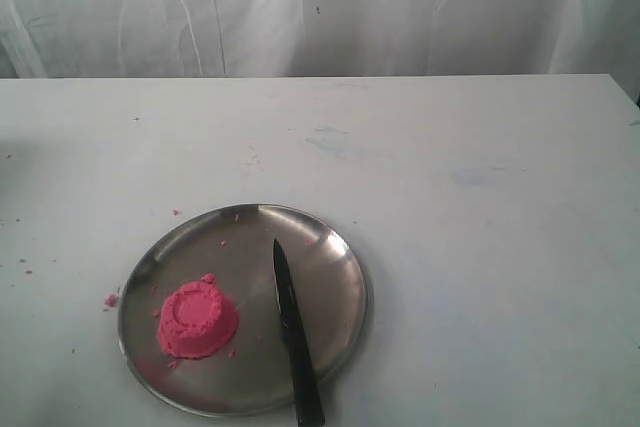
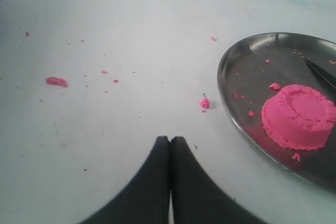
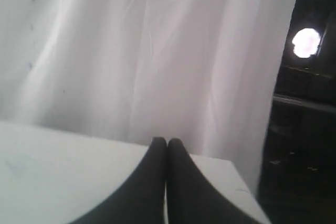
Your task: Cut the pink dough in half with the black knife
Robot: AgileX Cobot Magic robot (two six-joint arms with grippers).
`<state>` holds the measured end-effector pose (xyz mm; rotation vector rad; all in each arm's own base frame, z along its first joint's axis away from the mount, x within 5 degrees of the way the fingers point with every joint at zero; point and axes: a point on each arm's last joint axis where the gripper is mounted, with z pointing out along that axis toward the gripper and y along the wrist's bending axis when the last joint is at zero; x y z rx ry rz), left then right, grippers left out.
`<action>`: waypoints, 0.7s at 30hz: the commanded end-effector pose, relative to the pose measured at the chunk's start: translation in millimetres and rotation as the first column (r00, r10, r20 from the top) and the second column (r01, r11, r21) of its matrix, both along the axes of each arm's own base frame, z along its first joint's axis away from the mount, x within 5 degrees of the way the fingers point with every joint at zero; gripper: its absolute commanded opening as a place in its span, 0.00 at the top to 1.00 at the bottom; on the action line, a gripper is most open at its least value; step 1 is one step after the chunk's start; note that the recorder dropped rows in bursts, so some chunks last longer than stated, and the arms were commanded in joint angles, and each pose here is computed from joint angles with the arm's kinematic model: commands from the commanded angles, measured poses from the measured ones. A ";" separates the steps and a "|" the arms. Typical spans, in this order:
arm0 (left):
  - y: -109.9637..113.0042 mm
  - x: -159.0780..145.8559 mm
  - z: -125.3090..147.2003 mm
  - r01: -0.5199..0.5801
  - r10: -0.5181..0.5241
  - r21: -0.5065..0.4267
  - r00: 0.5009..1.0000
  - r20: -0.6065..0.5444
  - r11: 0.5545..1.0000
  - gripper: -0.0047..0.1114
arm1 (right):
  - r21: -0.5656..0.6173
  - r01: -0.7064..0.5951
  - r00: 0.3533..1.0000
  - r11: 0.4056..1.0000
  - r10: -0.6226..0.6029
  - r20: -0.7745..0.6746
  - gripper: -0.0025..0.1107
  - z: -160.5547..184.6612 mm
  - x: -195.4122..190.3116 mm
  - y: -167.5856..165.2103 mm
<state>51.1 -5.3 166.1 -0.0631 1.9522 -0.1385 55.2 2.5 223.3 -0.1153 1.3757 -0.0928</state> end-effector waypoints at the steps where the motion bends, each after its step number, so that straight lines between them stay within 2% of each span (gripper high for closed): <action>1: 0.1 1.9 4.6 0.000 0.000 -0.005 0.998 0.068 1.000 0.96 | 0.386 -0.180 0.977 0.905 0.120 0.174 0.98 14.1 -4.8 3.3; 3: 0.9 4.3 13.4 -0.010 0.012 -0.013 0.986 0.167 1.000 0.96 | 0.451 -0.259 0.954 0.854 0.154 0.257 0.98 20.8 -7.7 4.7; 6: 2.4 6.3 28.6 -0.026 0.045 -0.061 0.944 0.327 0.998 0.96 | 0.457 -0.402 0.884 0.793 0.205 0.421 0.98 34.2 -15.9 7.8; 10: 4.9 4.9 49.8 -0.039 0.070 -0.070 0.841 0.536 0.997 0.96 | 0.359 -0.550 0.740 0.754 0.242 0.627 0.98 55.4 -32.4 10.3; 11: 5.8 3.3 56.6 -0.045 0.076 -0.066 0.796 0.601 0.997 0.96 | 0.334 -0.576 0.700 0.746 0.240 0.672 0.98 65.3 -38.0 10.0; 14: 7.6 -1.9 70.9 -0.107 0.046 0.037 0.681 0.731 0.994 0.96 | 0.294 -0.626 0.606 0.722 0.214 0.766 0.98 98.9 -55.3 6.9; 16: 8.2 -4.3 75.6 -0.161 0.015 0.114 0.638 0.770 0.980 0.96 | 0.255 -0.647 0.545 0.719 0.202 0.814 0.98 124.5 -70.4 5.7; 18: 8.2 -3.8 74.6 -0.192 -0.014 0.180 0.647 0.762 0.965 0.96 | 0.205 -0.651 0.490 0.731 0.198 0.849 0.98 146.2 -85.7 5.5; 21: 7.4 -2.3 73.9 -0.191 -0.036 0.229 0.687 0.725 0.955 0.96 | 0.170 -0.605 0.487 0.778 0.192 0.852 0.98 174.5 -89.6 6.0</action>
